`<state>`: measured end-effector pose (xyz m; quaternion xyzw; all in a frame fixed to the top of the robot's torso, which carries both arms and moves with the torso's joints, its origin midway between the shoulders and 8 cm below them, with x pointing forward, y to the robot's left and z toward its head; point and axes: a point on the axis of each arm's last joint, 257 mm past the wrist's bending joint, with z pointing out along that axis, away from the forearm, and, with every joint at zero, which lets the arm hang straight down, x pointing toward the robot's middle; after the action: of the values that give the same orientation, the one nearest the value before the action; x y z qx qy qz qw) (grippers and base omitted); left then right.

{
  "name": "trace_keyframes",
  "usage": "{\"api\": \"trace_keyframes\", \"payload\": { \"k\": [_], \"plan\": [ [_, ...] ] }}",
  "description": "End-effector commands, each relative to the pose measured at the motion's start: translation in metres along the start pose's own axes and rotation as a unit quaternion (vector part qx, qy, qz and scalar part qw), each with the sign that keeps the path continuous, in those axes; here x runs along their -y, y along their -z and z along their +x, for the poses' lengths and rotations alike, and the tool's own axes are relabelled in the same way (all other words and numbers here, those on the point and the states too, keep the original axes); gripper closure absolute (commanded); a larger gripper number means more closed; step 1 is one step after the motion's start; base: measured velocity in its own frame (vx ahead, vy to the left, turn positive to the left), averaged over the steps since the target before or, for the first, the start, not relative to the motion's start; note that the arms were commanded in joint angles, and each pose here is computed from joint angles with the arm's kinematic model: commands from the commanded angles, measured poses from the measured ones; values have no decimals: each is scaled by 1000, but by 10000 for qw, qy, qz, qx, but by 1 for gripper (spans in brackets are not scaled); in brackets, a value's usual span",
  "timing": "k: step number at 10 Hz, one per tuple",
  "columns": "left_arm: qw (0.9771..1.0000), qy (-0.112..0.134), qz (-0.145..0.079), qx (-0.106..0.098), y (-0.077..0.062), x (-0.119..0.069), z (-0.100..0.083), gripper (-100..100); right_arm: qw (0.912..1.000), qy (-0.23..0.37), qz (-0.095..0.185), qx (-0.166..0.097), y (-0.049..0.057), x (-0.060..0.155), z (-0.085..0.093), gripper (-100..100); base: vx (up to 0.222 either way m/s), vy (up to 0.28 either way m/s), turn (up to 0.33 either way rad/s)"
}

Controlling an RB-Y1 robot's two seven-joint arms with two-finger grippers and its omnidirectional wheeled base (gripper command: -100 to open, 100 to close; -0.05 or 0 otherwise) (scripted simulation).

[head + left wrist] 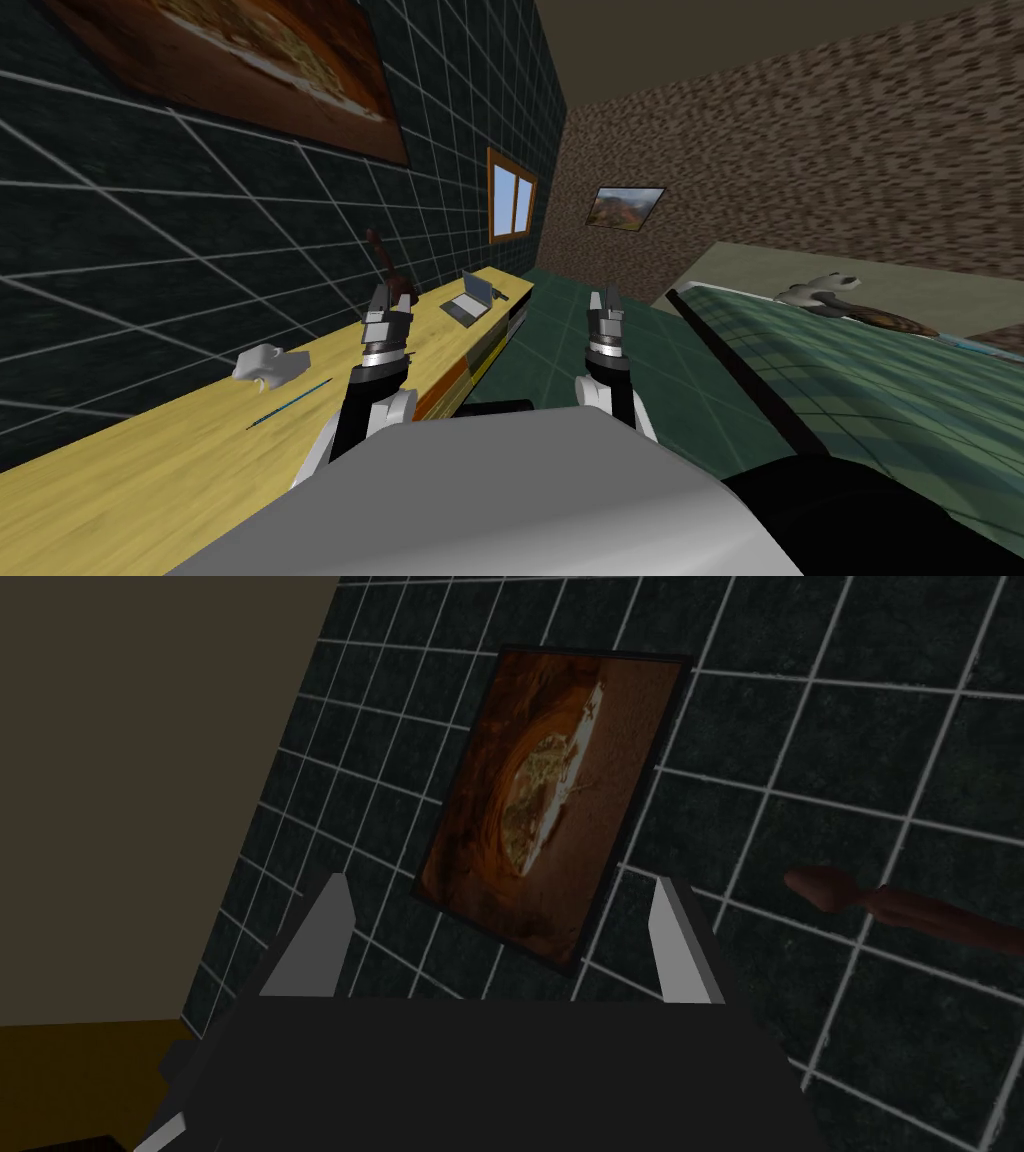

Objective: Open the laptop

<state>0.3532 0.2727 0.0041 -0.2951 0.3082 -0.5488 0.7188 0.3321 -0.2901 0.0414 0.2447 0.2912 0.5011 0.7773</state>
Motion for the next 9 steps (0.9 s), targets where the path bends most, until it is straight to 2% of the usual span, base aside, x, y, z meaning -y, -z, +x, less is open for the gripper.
{"api": "trace_keyframes", "payload": {
  "k": [1,3,4,7,9],
  "plan": [
    [10000,0,0,0,0,0,0,0,10000,0,0,0,0,0,0,0,0,0,0],
    [10000,0,0,0,0,0,0,0,10000,0,0,0,0,0,0,0,0,0,0],
    [9999,-42,-20,-158,0,-2,2,-100,10000,0,0,0,0,0,0,0,25,-25,31],
    [9990,-51,-133,-416,1,-8,1,-100,10000,-1,4,0,0,0,0,0,52,-81,54],
    [9985,22,-257,-483,0,-14,-4,-100,10000,-1,4,0,0,0,0,0,77,-135,71]
  ]
}}
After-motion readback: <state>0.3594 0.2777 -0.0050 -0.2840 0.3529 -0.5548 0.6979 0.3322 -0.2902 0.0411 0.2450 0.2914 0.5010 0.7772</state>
